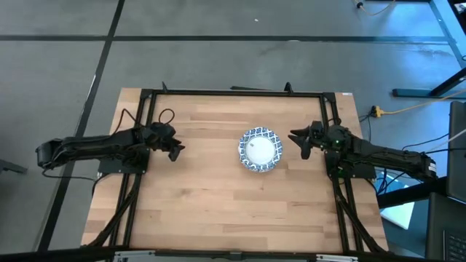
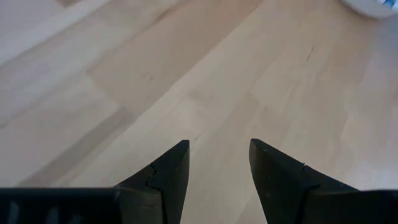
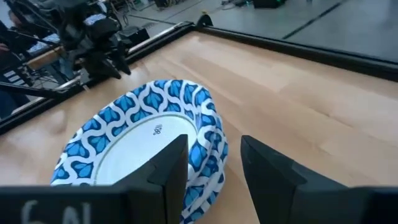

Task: Nest bowls inside each other
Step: Return to Home Position

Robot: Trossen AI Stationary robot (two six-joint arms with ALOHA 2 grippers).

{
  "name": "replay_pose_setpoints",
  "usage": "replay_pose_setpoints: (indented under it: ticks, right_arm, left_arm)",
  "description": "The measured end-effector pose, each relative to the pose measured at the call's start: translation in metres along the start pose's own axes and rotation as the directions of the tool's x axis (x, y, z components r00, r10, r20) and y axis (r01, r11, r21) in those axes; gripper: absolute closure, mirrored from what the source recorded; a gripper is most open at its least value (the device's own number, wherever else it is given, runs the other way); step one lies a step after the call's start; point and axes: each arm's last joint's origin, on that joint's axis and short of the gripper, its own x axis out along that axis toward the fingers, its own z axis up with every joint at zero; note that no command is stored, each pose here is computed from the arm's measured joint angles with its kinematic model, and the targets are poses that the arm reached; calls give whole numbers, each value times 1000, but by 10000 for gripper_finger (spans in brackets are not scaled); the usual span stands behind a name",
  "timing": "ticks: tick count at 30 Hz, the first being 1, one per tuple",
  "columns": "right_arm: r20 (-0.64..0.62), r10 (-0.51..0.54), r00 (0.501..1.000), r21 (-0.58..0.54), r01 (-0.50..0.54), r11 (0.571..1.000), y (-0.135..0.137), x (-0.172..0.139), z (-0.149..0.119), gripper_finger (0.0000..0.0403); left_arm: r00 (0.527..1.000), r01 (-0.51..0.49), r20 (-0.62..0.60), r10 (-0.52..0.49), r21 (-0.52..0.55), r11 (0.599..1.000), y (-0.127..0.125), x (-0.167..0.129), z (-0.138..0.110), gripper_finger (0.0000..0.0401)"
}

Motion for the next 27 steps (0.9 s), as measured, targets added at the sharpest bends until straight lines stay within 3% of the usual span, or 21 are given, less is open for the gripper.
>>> replay_pose_setpoints:
  ticks: [6, 14, 27]
  right_arm:
    - [-48, -28, 998, 59, 30, 998, -2, 0, -5, 253]
    - [-91, -47, 995, 94, 56, 994, -4, 0, -9, 253]
    - [-119, -54, 991, 171, 74, 982, -5, -1, -12, 253]
  left_arm:
    - [995, -34, -96, 27, -74, 997, 5, -6, -12, 240]
    - [995, -23, -98, 11, -130, 991, 4, -6, -12, 240]
    - [995, -25, -97, 12, -134, 991, 4, -6, -12, 240]
